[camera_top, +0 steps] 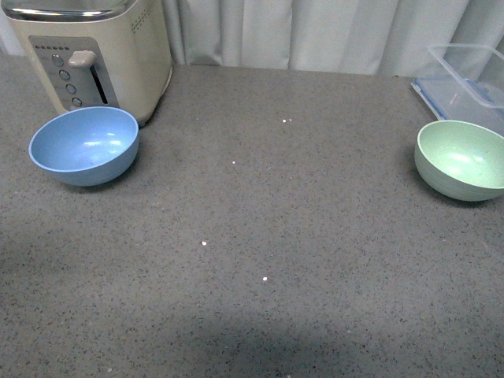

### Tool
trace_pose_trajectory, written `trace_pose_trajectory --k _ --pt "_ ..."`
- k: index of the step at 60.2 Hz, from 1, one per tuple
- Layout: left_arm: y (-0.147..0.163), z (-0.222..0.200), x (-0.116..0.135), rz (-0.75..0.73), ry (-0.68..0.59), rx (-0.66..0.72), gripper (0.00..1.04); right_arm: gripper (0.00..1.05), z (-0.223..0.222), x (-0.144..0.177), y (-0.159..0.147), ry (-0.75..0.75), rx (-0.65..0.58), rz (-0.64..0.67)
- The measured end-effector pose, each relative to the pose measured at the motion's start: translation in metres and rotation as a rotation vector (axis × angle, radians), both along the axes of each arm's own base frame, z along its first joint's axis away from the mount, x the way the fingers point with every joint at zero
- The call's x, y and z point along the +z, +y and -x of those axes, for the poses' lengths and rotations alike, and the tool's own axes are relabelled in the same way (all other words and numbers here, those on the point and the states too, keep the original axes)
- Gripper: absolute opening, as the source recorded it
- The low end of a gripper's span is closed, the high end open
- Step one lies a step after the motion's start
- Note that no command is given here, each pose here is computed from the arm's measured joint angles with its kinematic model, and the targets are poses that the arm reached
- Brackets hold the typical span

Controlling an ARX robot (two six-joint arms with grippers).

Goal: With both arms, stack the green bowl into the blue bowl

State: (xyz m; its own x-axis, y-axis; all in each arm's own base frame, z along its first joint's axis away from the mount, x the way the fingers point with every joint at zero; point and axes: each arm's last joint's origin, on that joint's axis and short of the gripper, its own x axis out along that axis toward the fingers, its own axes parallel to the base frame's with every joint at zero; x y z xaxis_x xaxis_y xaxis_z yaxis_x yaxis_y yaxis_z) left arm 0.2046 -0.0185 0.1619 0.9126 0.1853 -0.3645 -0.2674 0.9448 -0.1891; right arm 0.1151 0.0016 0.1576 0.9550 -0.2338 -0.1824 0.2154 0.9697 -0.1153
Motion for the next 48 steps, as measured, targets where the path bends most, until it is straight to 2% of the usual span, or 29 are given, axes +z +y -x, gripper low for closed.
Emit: trace_pose_trajectory --k 7,25,48 --pt "-0.004 -0.024 -0.006 0.035 0.04 0.0 0.98 0.96 0.0 0.0 0.0 0.0 0.0 0.0" --pt "-0.013 -0.078 -0.036 0.053 0.243 0.008 0.98 0.96 0.0 0.0 0.0 0.0 0.0 -0.002" --pt "-0.014 -0.134 -0.067 0.089 0.353 0.024 0.98 0.96 0.0 0.0 0.0 0.0 0.0 -0.003"
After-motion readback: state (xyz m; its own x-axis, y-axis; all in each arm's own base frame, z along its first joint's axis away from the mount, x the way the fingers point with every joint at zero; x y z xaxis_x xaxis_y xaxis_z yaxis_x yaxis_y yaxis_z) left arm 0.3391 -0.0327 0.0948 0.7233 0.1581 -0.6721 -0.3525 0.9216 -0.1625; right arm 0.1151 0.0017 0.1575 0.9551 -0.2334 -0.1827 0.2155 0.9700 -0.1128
